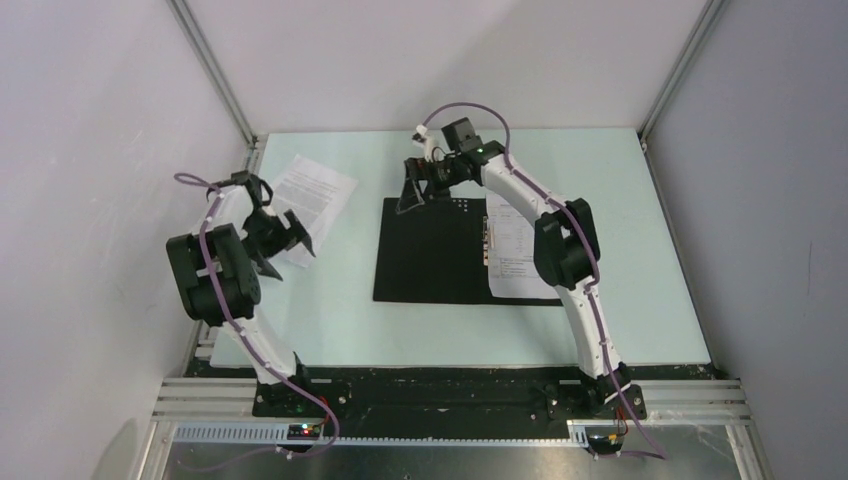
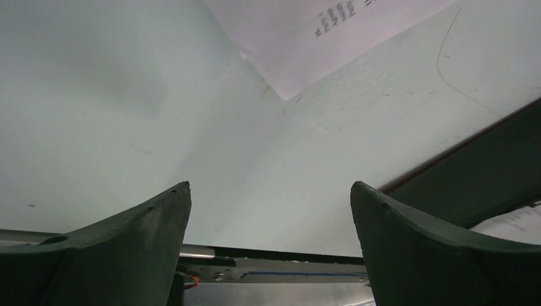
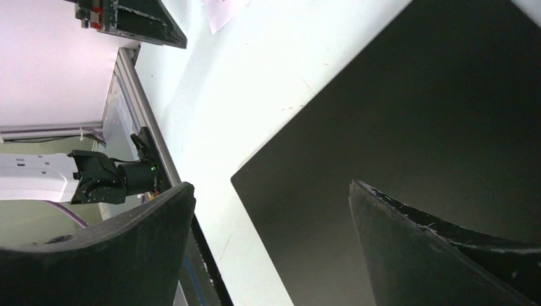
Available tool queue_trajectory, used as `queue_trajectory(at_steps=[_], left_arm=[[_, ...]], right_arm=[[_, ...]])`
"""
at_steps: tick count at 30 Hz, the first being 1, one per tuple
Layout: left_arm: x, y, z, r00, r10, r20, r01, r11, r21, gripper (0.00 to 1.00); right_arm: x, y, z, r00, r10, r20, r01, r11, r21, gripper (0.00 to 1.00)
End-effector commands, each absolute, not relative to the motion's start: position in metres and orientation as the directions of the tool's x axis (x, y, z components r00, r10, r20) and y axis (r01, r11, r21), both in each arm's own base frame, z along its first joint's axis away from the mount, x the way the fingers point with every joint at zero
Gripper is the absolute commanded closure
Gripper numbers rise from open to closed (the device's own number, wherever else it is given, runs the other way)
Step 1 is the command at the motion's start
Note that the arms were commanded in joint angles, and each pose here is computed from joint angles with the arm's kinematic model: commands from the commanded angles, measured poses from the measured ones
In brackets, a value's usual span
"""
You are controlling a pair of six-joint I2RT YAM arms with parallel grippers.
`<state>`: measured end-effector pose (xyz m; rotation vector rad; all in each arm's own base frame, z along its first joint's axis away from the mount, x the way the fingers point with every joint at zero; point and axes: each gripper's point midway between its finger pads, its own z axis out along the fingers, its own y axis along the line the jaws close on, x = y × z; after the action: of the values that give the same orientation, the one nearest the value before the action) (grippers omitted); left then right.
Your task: Put the files into the folder
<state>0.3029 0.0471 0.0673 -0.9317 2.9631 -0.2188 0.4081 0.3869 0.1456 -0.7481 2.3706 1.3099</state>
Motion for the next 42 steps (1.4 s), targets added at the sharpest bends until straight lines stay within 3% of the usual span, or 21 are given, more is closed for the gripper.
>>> queue_trajectory(at_steps=[1,6,14,19,23,33,39,42], left_arm=[[0.317,0.037,0.078,-0.678,-0.734,-0.026,-0.702,0.658,-0.274,0.03],[0.329,0.045,0.052,-0.543,-0.839,-0.012,-0.771,0.504,-0.389,0.12],[0.361,0.068,0.029,-0.297,-0.950,-0.097,-0.784,0.300,-0.544,0.11],[0.374,0.089,0.022,-0.201,-0.959,-0.197,-0.767,0.280,-0.577,0.15],[0.368,0.088,0.002,-0.206,-0.961,-0.185,-0.786,0.275,-0.554,0.22],[0.391,0.079,-0.013,-0.223,-0.968,-0.114,-0.741,0.244,-0.626,0.63],[0.401,0.071,-0.001,-0.310,-0.943,-0.121,-0.665,0.306,-0.681,0.91],[0.391,0.062,-0.003,-0.343,-0.934,-0.101,-0.655,0.315,-0.686,0.99]], right_arm=[[0.408,0.407,0.168,-0.776,-0.273,-0.568,-0.629,0.382,0.677,0.05],[0.395,0.391,0.169,-0.769,-0.306,-0.561,-0.637,0.423,0.644,0.06],[0.397,0.361,0.186,-0.775,-0.300,-0.557,-0.624,0.510,0.593,0.06],[0.394,0.351,0.190,-0.764,-0.316,-0.562,-0.633,0.532,0.562,0.06],[0.392,0.348,0.189,-0.760,-0.325,-0.563,-0.638,0.538,0.551,0.06],[0.392,0.344,0.186,-0.745,-0.341,-0.574,-0.652,0.552,0.519,0.05],[0.393,0.344,0.183,-0.742,-0.347,-0.574,-0.657,0.549,0.517,0.05],[0.397,0.344,0.180,-0.742,-0.346,-0.574,-0.657,0.546,0.520,0.05]])
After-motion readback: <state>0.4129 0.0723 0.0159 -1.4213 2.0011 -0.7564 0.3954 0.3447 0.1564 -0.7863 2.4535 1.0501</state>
